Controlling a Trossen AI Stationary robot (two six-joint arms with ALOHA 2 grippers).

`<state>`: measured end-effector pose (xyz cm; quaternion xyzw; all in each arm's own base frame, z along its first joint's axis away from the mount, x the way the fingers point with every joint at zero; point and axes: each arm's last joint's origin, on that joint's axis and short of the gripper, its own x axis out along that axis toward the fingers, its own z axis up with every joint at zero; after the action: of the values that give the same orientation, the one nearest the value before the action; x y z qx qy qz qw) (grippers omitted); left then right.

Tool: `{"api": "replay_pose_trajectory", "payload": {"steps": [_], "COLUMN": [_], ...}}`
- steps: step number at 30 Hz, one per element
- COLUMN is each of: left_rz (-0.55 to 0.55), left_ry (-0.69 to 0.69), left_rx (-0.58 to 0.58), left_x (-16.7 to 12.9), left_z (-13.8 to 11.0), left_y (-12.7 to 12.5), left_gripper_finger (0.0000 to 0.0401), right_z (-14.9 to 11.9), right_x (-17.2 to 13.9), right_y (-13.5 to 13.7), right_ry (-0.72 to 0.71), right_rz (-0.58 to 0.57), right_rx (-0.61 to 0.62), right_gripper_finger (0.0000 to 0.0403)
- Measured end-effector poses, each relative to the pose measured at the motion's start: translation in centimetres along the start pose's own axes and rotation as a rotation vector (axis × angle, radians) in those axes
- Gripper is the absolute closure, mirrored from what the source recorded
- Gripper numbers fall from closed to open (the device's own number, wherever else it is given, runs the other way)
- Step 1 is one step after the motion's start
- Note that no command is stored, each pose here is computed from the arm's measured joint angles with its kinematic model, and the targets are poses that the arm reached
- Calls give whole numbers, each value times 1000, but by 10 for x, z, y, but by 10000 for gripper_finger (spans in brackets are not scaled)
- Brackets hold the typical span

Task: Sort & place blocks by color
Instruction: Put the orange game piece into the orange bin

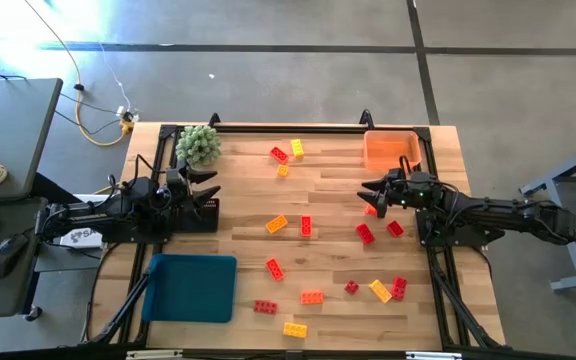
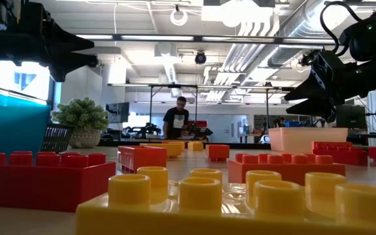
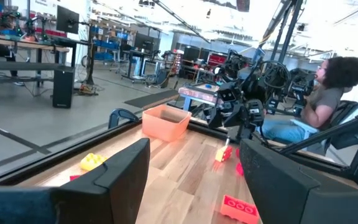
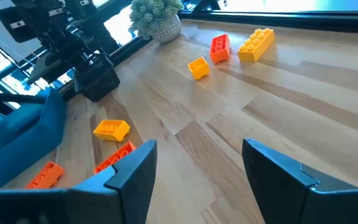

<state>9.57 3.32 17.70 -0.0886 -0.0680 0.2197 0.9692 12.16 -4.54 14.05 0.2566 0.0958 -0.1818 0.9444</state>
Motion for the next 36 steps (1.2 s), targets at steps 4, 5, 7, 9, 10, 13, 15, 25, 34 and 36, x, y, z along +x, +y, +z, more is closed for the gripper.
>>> {"api": "replay_pose_trajectory", "payload": {"steps": [4, 5, 7, 9, 10, 13, 15, 25, 34, 36], "left_rz": [0, 0, 0, 5, 12, 34, 38, 42, 44, 44], "left_ry": [0, 0, 0, -1, -3, -7, -8, -8, -9, -9], "left_rx": [-2, -3, -3, 0, 0, 0, 0, 0, 0, 0], "left_x": [0, 0, 0, 0, 0, 0, 0, 0, 0, 0], "left_z": [0, 0, 0, 0, 0, 0, 0, 0, 0, 0], "left_y": [0, 0, 0, 0, 0, 1, 1, 1, 1, 1], "left_gripper_finger": [162, 162, 162, 162, 162, 162, 162, 162, 162, 162], "right_z": [9, 14, 25, 38, 45, 65, 78, 118, 107, 102], "right_x": [0, 0, 0, -2, -3, -9, -17, -41, -18, -12], "right_y": [5, 7, 13, 19, 23, 31, 37, 57, 50, 48], "right_ry": [-24, -38, -60, -63, -53, 14, 67, 311, 606, 674], "right_rz": [12, 19, 28, 20, 1, -85, -147, -322, -412, -436], "right_rx": [-30, -40, -65, -94, -114, -164, -185, -167, -161, -160], "right_gripper_finger": [178, 178, 178, 178, 178, 178, 178, 178, 178, 178]}}
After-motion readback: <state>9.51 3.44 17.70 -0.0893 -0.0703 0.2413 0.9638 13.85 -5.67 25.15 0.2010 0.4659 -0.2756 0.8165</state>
